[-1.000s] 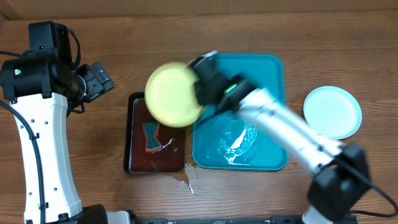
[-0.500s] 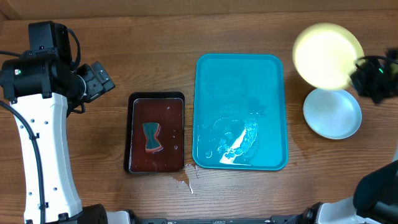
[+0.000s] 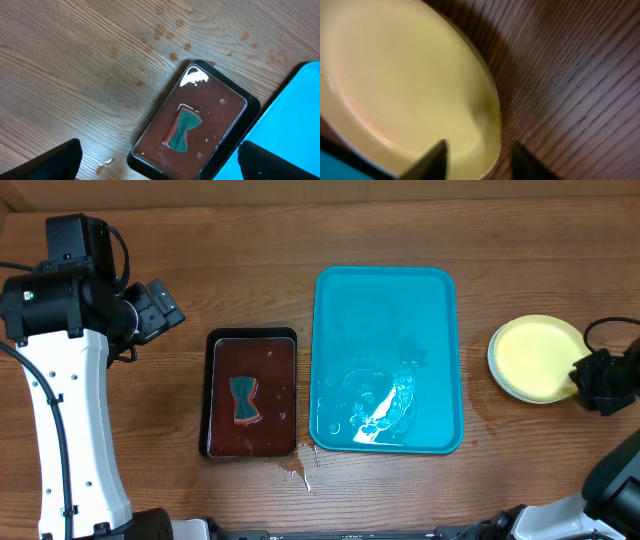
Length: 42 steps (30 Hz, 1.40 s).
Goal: Clean dirty plates on tray and stack at the side
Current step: 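Carry the yellow plate right and stack it on the white plate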
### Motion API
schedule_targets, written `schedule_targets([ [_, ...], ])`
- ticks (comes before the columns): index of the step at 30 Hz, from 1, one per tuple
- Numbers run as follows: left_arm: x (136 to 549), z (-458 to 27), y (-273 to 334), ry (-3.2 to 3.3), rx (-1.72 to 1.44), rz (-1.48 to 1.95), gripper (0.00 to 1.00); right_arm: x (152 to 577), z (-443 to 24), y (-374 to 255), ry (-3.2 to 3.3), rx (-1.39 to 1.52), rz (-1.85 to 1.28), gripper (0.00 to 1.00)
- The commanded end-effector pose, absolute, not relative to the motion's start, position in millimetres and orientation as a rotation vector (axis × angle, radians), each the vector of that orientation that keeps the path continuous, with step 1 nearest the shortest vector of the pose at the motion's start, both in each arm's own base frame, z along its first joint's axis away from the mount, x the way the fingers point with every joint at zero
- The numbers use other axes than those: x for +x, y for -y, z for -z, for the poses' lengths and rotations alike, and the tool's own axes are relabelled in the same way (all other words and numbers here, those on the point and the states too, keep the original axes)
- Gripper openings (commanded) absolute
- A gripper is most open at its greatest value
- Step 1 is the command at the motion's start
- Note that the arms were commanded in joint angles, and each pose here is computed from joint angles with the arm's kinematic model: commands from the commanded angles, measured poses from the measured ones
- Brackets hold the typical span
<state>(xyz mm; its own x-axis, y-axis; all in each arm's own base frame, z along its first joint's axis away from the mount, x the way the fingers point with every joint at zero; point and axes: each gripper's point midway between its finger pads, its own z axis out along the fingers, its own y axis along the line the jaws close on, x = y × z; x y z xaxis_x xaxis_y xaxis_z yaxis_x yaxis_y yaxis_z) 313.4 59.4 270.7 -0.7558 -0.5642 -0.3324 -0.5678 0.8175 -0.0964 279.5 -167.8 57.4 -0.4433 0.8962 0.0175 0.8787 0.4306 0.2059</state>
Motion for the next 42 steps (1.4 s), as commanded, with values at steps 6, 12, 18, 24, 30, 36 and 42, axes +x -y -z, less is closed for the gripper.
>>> schedule_targets([
  [6, 313, -280, -63, -2.627, -0.833, -0.032, 1.00, 332, -184, 92, -2.491, 0.940, -0.759, 0.75],
  [12, 313, -280, -63, -2.627, -0.833, -0.032, 1.00, 310, -260, -11, -2.465, 0.407, -0.814, 0.79],
  [18, 313, -280, -63, -2.627, -0.833, -0.032, 1.00, 266, -293, -102, -2.462, -0.003, -0.908, 1.00],
  [24, 313, -280, -63, -2.627, -0.833, -0.032, 1.00, 246, -294, -141, -2.483, -0.198, -0.966, 1.00],
  [30, 313, -280, -63, -2.627, -0.832, -0.033, 1.00, 257, -308, -136, -2.365, -0.310, -0.870, 1.00],
  [36, 313, -280, -63, -2.627, -0.833, -0.032, 1.00, 272, -363, -92, -2.020, -0.293, -0.446, 1.00],
  [42, 313, -280, -63, -2.627, -0.833, -0.032, 1.00, 245, -375, -52, -1.759, -0.168, -0.255, 1.00],
])
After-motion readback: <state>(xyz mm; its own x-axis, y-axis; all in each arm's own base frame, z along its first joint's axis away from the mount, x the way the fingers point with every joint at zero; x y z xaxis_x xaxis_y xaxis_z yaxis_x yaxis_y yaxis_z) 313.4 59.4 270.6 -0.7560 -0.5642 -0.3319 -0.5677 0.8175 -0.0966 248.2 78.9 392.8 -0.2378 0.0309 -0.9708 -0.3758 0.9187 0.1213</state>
